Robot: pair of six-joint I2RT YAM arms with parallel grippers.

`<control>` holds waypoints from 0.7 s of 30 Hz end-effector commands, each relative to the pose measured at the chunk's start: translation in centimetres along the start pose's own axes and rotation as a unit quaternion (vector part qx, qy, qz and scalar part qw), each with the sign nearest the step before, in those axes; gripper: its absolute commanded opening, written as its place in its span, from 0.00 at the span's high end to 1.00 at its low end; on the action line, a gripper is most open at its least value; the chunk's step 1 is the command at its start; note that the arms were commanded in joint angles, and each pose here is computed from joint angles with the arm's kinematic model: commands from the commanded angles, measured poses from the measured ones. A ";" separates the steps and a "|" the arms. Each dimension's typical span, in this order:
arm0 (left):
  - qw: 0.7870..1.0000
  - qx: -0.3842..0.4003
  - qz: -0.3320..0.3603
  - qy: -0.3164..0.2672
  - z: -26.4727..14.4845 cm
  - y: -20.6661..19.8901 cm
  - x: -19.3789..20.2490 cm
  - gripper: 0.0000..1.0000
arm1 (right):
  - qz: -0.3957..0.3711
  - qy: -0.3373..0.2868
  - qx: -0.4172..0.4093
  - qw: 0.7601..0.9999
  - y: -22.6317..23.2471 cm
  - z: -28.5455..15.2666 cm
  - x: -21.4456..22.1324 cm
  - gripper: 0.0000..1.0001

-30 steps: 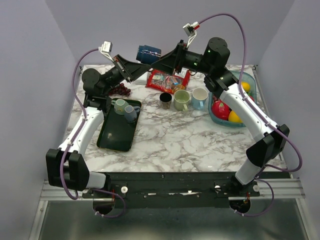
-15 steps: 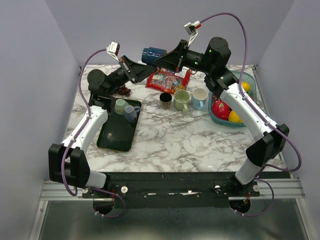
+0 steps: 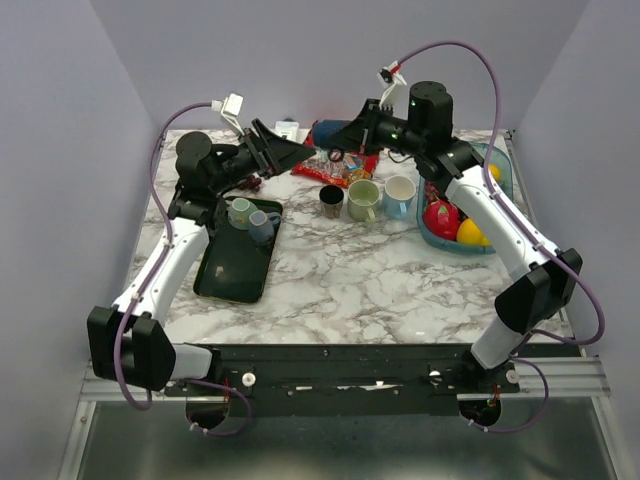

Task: Turn the mug right side up

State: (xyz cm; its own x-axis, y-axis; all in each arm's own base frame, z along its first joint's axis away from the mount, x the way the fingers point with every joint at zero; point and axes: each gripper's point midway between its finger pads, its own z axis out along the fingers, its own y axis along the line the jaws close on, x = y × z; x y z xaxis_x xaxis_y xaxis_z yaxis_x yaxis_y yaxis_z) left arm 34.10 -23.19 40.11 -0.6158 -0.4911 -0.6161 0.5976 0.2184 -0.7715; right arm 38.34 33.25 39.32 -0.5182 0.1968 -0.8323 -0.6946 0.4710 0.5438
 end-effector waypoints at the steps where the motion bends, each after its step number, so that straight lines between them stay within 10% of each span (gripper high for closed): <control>1: 0.986 -0.117 0.118 -0.003 -2.8 1.9 -0.6 0.01 | -0.007 0.046 0.165 0.985 -5.4 -4.2 2.7 0.99; 10: 0.947 -0.271 0.171 0.012 -5.5 7.0 -1.2 0.01 | -0.020 0.234 0.431 0.871 -15.3 -13.2 13.1 0.99; 21: 0.921 -0.355 0.159 0.014 -6.8 11.2 -1.2 0.01 | -0.006 0.346 0.476 0.808 -19.5 -15.8 21.7 0.99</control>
State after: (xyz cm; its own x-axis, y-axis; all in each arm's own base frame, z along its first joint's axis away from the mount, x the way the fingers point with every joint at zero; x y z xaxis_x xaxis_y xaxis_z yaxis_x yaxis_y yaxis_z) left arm 37.28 -15.81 32.17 -0.4846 -0.3072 -0.8190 0.3366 0.7987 -0.4988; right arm 32.51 15.84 14.22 -0.8946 -0.1458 -0.4225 -0.1679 0.9857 0.0154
